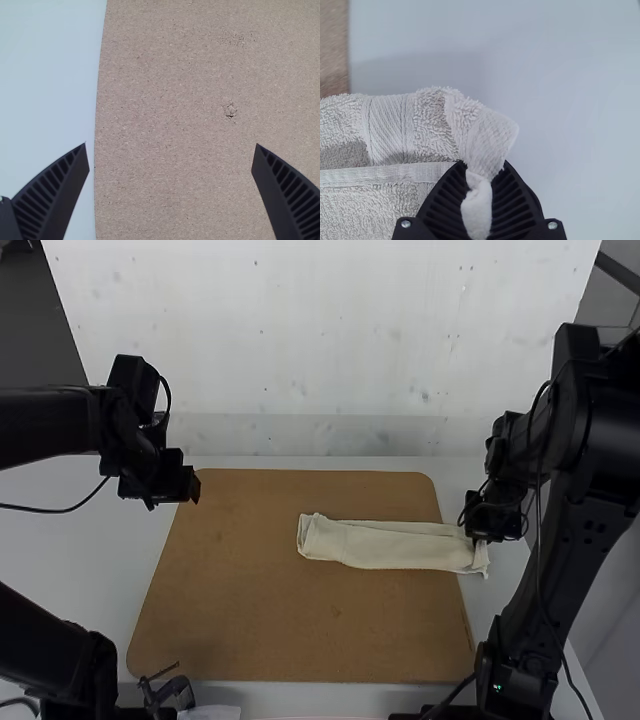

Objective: Fold the towel.

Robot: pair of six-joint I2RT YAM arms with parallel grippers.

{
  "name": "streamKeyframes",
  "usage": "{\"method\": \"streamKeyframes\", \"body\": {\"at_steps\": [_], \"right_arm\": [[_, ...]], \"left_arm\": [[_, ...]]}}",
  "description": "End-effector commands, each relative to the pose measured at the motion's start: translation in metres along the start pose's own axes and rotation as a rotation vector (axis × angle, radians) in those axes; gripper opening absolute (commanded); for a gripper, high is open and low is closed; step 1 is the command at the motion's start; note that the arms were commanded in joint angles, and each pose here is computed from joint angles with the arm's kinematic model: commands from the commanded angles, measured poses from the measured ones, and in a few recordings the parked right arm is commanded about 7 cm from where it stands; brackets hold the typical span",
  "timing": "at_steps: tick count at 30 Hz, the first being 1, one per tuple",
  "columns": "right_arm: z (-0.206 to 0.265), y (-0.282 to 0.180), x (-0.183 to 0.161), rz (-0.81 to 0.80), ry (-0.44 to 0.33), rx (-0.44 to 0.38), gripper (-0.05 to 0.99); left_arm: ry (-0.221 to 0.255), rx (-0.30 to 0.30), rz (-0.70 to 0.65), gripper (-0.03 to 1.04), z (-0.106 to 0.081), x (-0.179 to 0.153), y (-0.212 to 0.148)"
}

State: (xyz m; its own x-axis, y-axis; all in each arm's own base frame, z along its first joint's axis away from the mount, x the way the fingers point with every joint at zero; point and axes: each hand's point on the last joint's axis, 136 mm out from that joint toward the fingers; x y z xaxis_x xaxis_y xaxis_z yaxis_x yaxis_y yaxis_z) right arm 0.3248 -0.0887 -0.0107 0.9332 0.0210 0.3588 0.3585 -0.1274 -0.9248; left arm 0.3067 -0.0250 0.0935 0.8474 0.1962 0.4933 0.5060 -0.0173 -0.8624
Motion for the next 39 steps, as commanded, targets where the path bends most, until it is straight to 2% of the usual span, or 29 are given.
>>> {"method": "streamKeyframes", "body": {"at_steps": [1, 4, 7, 16, 20, 26, 33, 39], "right_arm": [[-0.043, -0.004, 0.019, -0.030, -0.023, -0.078, 0.02], [-0.050, -0.008, 0.027, -0.046, -0.014, -0.088, 0.02], [-0.031, -0.015, 0.034, -0.056, -0.043, -0.067, 0.02], [0.108, -0.057, 0.054, -0.138, -0.199, 0.062, 0.02], [0.170, -0.075, 0.055, -0.157, -0.283, 0.084, 0.02], [0.240, -0.093, 0.059, -0.167, -0.354, 0.118, 0.02], [0.287, -0.095, 0.057, -0.156, -0.403, 0.121, 0.02], [0.310, -0.089, 0.052, -0.145, -0.430, 0.127, 0.02]], "left_arm": [[0.008, -0.010, -0.004, 0.83, 0.000, -0.001, -0.001], [0.006, -0.010, -0.004, 0.83, 0.001, -0.002, -0.001], [0.001, -0.007, -0.003, 0.83, 0.003, -0.003, 0.000], [-0.021, 0.009, -0.010, 0.83, 0.018, -0.007, -0.001], [-0.037, 0.003, -0.016, 0.83, 0.023, -0.006, -0.003], [-0.054, 0.011, -0.023, 0.83, 0.029, -0.006, -0.004], [-0.066, 0.012, -0.013, 0.83, 0.039, -0.007, -0.002], [-0.056, 0.008, -0.021, 0.83, 0.042, -0.008, 0.000]]}}
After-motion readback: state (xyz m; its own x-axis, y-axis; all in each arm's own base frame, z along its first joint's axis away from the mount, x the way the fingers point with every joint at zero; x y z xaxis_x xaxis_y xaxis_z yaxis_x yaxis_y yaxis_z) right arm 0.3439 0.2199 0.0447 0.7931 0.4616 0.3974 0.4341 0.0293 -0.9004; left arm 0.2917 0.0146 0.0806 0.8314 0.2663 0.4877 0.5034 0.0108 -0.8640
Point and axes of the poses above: each hand's point on the last joint's axis, 136 mm out from that joint toward the fingers, its own y axis out along the fingers, its own z axis along the line the jaws close on, x = y × z, and after that the axes turned 10 degrees about -y, right-handed
